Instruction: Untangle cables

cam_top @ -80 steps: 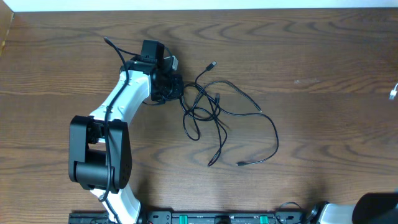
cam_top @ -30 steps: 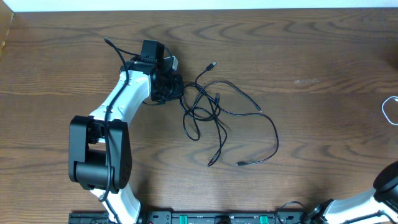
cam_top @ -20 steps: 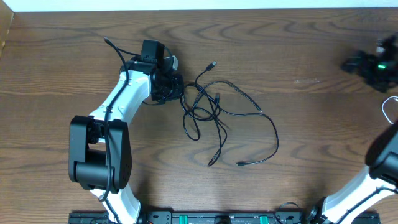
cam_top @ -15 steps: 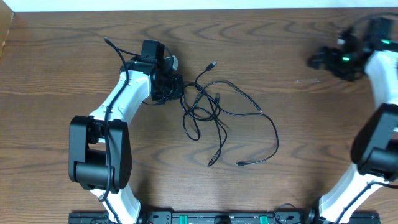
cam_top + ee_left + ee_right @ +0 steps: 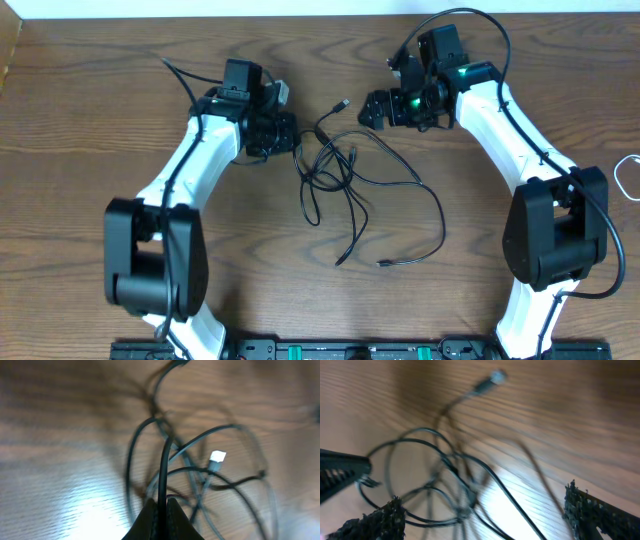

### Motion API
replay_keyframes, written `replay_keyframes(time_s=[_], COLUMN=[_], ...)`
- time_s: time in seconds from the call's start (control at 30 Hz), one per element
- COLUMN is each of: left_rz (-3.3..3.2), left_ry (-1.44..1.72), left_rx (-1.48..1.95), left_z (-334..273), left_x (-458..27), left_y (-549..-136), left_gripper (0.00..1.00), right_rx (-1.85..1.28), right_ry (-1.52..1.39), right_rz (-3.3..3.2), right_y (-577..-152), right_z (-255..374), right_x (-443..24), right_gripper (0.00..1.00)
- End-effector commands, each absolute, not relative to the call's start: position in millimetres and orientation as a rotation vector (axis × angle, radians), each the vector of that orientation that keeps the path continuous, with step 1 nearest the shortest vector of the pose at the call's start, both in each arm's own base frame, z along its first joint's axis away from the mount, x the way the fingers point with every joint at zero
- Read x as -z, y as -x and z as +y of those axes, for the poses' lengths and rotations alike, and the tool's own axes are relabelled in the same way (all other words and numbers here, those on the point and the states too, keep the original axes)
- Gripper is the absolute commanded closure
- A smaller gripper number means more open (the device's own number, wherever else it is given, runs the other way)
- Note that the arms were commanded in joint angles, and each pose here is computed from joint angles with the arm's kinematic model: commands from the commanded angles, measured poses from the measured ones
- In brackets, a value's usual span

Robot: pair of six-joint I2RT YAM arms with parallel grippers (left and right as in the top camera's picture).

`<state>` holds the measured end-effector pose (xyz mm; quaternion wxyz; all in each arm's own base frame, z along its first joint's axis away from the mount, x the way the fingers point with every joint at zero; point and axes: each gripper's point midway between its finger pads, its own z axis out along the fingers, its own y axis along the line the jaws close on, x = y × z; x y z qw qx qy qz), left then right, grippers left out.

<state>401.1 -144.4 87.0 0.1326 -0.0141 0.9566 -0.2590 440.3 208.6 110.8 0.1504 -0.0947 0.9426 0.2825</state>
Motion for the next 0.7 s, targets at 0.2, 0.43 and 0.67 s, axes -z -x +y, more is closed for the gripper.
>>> replay_keyframes(time_s=[0.2,0.43,0.67], left_rz=[2.424,2.279,2.287], left_ry=[0.044,0.011,0.091], left_rx=[0.892,0.841,0.692], left_z=[-132.7,-123.1,-102.6], left_x=[-220.2,-276.0,-274.0], left_y=[-403.9,-388.0,-389.8], left_gripper=[0.92,0.93,0.93], right_rx=[-1.350,-1.460,-1.511], right_ry=[0.394,0.577,0.723], right_rz=[2.523,2.419,2.311], right_y=[-419.4,-399.1,-381.4], right_z=[259.5,303.5,337.5], right_x=[-165.1,-181.3,-199.8], right_gripper=[0.04,0.03,0.03])
